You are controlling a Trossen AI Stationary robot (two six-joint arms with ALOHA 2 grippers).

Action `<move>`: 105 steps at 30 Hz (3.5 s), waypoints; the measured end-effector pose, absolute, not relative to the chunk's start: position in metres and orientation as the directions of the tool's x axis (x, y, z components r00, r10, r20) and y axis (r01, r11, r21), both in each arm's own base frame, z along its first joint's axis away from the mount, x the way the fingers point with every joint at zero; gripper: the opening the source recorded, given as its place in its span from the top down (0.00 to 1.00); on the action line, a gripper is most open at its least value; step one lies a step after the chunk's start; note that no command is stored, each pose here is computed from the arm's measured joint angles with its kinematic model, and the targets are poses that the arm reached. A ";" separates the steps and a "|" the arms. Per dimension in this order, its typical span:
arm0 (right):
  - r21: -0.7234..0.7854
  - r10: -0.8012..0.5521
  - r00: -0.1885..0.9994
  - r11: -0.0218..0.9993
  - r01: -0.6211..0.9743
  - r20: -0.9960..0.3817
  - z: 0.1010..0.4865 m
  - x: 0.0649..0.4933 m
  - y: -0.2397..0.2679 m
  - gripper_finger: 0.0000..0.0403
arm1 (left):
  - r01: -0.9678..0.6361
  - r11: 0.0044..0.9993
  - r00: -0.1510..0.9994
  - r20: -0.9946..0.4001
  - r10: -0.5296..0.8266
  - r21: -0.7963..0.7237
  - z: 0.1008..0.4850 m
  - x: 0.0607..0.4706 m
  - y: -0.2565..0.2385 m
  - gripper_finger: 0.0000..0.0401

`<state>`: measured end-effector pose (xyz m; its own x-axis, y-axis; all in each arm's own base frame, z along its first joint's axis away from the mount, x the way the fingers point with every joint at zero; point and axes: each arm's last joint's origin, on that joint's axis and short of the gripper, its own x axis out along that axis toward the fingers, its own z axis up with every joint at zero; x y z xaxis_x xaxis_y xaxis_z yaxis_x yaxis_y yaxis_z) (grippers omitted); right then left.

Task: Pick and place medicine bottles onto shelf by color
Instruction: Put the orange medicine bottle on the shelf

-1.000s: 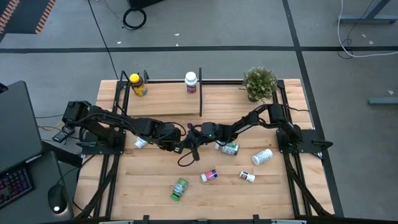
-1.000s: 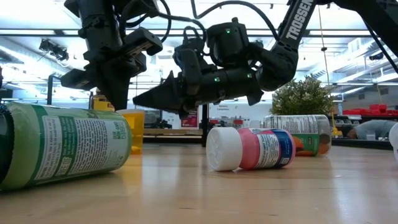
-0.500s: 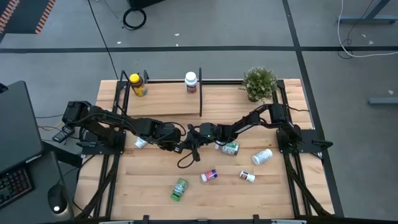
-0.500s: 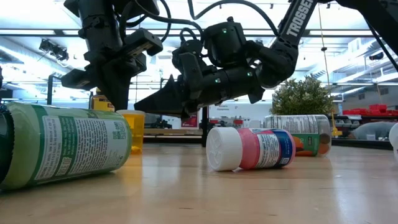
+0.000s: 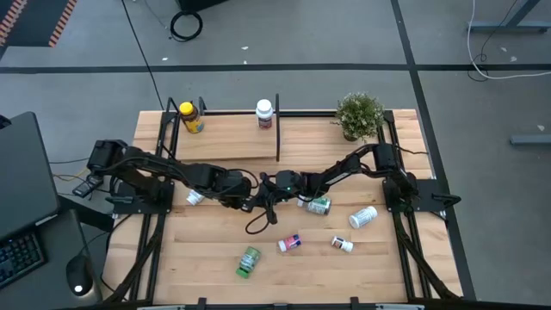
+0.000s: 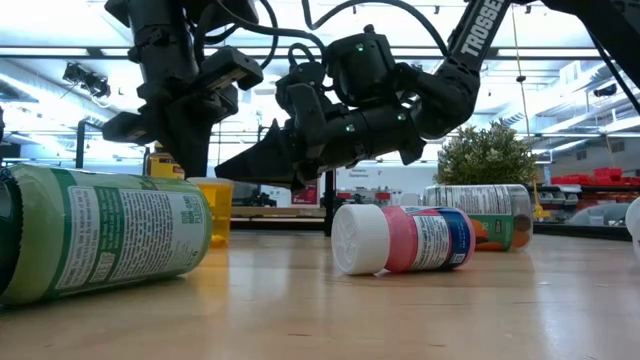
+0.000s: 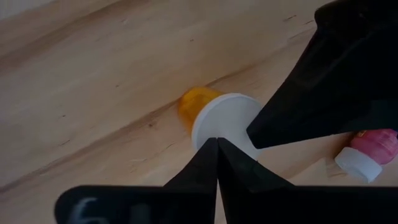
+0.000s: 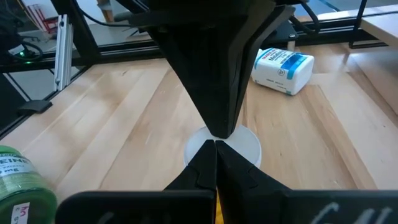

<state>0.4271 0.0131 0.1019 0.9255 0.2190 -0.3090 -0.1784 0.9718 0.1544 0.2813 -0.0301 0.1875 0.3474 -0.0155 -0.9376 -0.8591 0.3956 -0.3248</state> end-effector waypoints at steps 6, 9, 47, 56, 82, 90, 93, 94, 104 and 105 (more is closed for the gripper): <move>0.163 0.219 0.922 0.971 -0.174 -0.321 0.097 0.422 0.012 0.99 | -0.854 0.409 0.345 -0.939 -0.014 -0.320 0.182 0.286 -0.033 0.99; 0.169 0.217 0.922 0.971 -0.169 -0.321 0.096 0.421 0.011 0.99 | -0.847 0.421 0.351 -0.936 -0.015 -0.324 0.183 0.285 -0.032 0.97; 0.283 0.302 0.927 0.930 -0.235 -0.224 0.154 0.383 0.027 0.71 | -0.775 0.515 0.401 -0.915 -0.046 -0.366 0.217 0.281 -0.025 0.65; 0.277 0.252 0.933 0.944 -0.179 -0.257 0.173 0.346 0.025 0.71 | -0.733 0.550 0.461 -0.887 -0.033 -0.401 0.233 0.290 -0.025 0.39; 0.299 0.185 0.917 0.951 -0.077 -0.353 0.152 0.304 0.018 0.71 | -0.776 0.562 0.351 -0.936 0.006 -0.287 0.205 0.300 -0.025 0.12; 0.298 0.180 0.913 0.952 -0.068 -0.366 0.151 0.304 0.017 0.71 | -0.772 0.588 0.313 -0.949 0.021 -0.242 0.192 0.304 -0.025 0.22; 0.296 0.173 0.912 0.953 -0.061 -0.372 0.150 0.303 0.017 0.71 | -0.759 0.605 0.293 -0.956 -0.014 -0.242 0.182 0.308 -0.027 0.25; 0.295 0.171 0.912 0.954 -0.059 -0.372 0.150 0.303 0.017 0.71 | -0.758 0.605 0.288 -0.957 -0.022 -0.242 0.181 0.309 -0.027 0.26; 0.295 0.170 0.911 0.954 -0.057 -0.376 0.150 0.303 0.017 0.71 | -0.750 0.617 0.284 -0.958 -0.027 -0.240 0.179 0.309 -0.027 0.28; 0.295 0.170 0.911 0.954 -0.056 -0.376 0.150 0.303 0.017 0.71 | -0.747 0.620 0.284 -0.959 -0.027 -0.239 0.179 0.309 -0.027 0.28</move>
<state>0.3034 0.0167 0.1499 0.9111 0.1699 -0.3756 -0.0565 0.9539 0.2946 0.3094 -0.0268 0.1788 0.2837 -0.0268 -0.9585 -0.7472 0.6203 -0.2385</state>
